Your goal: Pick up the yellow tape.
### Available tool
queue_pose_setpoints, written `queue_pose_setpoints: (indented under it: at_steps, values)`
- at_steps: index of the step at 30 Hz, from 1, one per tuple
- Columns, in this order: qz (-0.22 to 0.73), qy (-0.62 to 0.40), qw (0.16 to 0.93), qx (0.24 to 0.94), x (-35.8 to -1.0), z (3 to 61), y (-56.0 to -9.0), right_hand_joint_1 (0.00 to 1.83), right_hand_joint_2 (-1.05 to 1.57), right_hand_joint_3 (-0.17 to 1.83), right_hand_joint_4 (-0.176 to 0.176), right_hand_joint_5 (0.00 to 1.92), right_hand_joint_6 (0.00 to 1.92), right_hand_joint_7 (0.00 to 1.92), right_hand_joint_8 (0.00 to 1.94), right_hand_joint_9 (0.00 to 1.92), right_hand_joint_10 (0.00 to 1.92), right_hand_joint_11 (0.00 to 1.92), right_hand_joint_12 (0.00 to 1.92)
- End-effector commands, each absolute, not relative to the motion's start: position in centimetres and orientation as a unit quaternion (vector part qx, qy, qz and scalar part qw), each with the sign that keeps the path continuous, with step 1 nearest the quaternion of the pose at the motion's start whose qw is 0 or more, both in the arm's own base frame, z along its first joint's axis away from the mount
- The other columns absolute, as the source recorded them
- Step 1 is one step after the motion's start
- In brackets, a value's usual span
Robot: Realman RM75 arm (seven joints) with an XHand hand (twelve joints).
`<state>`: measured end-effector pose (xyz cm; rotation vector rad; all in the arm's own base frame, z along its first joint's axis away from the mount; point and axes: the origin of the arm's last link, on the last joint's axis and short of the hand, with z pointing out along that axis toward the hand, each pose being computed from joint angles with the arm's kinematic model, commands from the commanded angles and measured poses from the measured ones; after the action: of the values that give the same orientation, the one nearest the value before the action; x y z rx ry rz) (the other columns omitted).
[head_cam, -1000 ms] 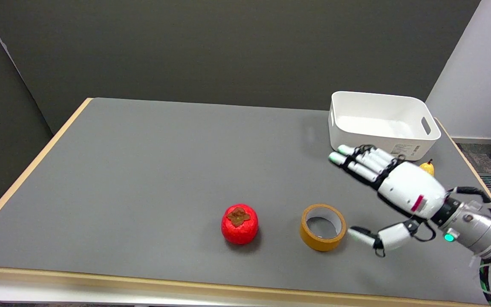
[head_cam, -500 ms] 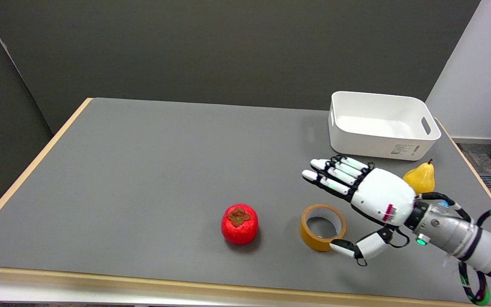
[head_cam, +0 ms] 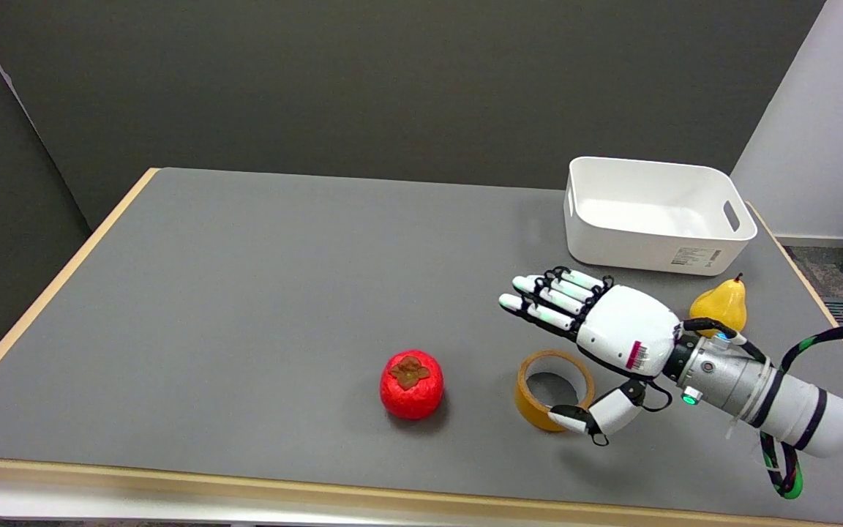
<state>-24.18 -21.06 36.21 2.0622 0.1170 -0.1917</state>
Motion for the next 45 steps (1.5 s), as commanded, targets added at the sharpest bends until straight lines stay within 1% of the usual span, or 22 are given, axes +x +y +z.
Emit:
queue_pose_setpoints:
  at_steps: [1,8,18,32,34,35,37,39,41,45]
  values:
    - [-0.104,0.002,0.523,0.846,-26.0,36.5,-21.8,0.41,0.47,0.84,0.050,0.00,0.00,0.00,0.00,0.00,0.35,0.01,1.14]
    - [-0.091,-0.023,0.526,0.845,-26.7,36.4,-21.4,0.40,0.47,0.84,0.050,0.00,0.00,0.00,0.00,0.00,0.35,0.01,1.14]
    - [-0.096,-0.042,0.532,0.840,-27.6,36.6,-21.0,0.40,0.47,0.85,0.049,0.00,0.00,0.00,0.00,0.00,0.37,0.02,1.15]
    - [-0.086,-0.062,0.544,0.833,-28.8,36.7,-21.0,0.43,0.48,0.87,0.047,0.00,0.00,0.00,0.01,0.00,0.38,0.02,1.16]
    - [-0.085,-0.061,0.542,0.834,-28.8,36.6,-21.1,0.42,0.49,0.91,0.046,0.00,0.00,0.00,0.03,0.00,0.38,0.05,1.06]
    - [-0.085,-0.061,0.542,0.834,-28.8,36.6,-21.1,0.42,0.50,0.92,0.046,0.00,0.01,0.00,0.07,0.00,0.41,0.06,1.05]
    - [-0.085,-0.060,0.542,0.834,-28.8,36.5,-21.1,0.46,0.49,0.90,0.045,0.00,0.05,0.01,0.20,0.02,0.50,0.04,1.16]
    - [-0.085,-0.060,0.542,0.834,-28.8,36.5,-21.2,0.47,0.50,0.92,0.048,0.00,0.08,0.04,0.20,0.04,0.53,0.05,1.17]
    - [-0.085,-0.061,0.544,0.833,-28.9,36.5,-21.3,0.45,0.53,0.96,0.044,0.01,0.11,0.05,0.20,0.03,0.57,0.11,1.06]
    - [-0.083,-0.059,0.542,0.834,-28.9,36.4,-21.4,0.44,0.52,0.95,0.048,0.01,0.12,0.05,0.21,0.04,0.57,0.11,1.09]
